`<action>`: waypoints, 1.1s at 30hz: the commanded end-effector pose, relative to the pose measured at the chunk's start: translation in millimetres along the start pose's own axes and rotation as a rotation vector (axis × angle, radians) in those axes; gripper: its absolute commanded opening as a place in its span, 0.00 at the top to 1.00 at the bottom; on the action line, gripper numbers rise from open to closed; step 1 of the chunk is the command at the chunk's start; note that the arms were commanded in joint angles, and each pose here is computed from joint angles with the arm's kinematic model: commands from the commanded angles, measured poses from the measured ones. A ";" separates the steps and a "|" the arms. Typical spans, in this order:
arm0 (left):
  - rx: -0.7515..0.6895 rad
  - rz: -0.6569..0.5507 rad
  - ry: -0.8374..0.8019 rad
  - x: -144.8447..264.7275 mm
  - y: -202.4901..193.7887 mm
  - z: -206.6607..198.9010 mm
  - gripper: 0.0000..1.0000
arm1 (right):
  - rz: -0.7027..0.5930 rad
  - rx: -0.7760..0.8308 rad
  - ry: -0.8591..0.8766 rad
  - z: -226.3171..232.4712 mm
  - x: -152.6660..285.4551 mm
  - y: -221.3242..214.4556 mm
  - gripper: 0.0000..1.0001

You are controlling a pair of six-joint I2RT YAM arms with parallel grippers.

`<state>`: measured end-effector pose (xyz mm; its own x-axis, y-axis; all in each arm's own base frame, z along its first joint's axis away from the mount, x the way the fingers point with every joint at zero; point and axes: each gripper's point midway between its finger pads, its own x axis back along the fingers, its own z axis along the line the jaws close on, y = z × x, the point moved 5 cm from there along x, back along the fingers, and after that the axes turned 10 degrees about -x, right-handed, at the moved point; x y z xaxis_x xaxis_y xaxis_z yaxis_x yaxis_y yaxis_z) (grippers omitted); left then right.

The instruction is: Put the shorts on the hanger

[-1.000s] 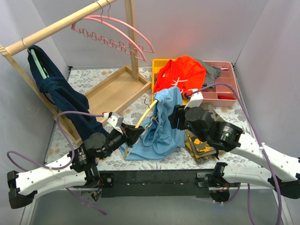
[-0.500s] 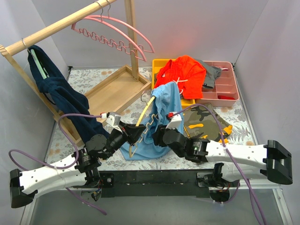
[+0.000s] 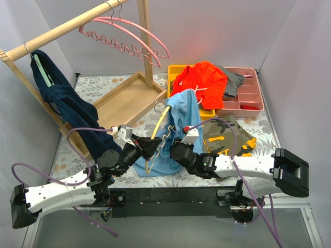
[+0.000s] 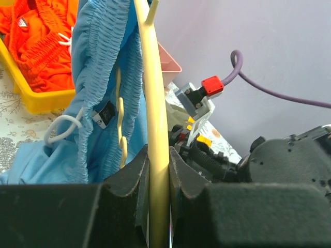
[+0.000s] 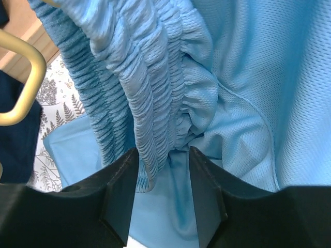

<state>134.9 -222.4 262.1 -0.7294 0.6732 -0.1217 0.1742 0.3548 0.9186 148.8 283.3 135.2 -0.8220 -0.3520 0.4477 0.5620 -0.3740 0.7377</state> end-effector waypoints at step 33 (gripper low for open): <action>0.096 -0.427 0.127 -51.3 33.2 4.8 1.00 | 0.202 0.127 0.127 51.6 96.8 -48.6 0.99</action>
<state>172.6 -257.2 237.9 -0.8165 0.5258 -0.2386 0.0440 0.4686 0.8823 58.6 304.4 160.8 -0.7141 -0.4883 0.5016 0.6560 -0.2169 0.7229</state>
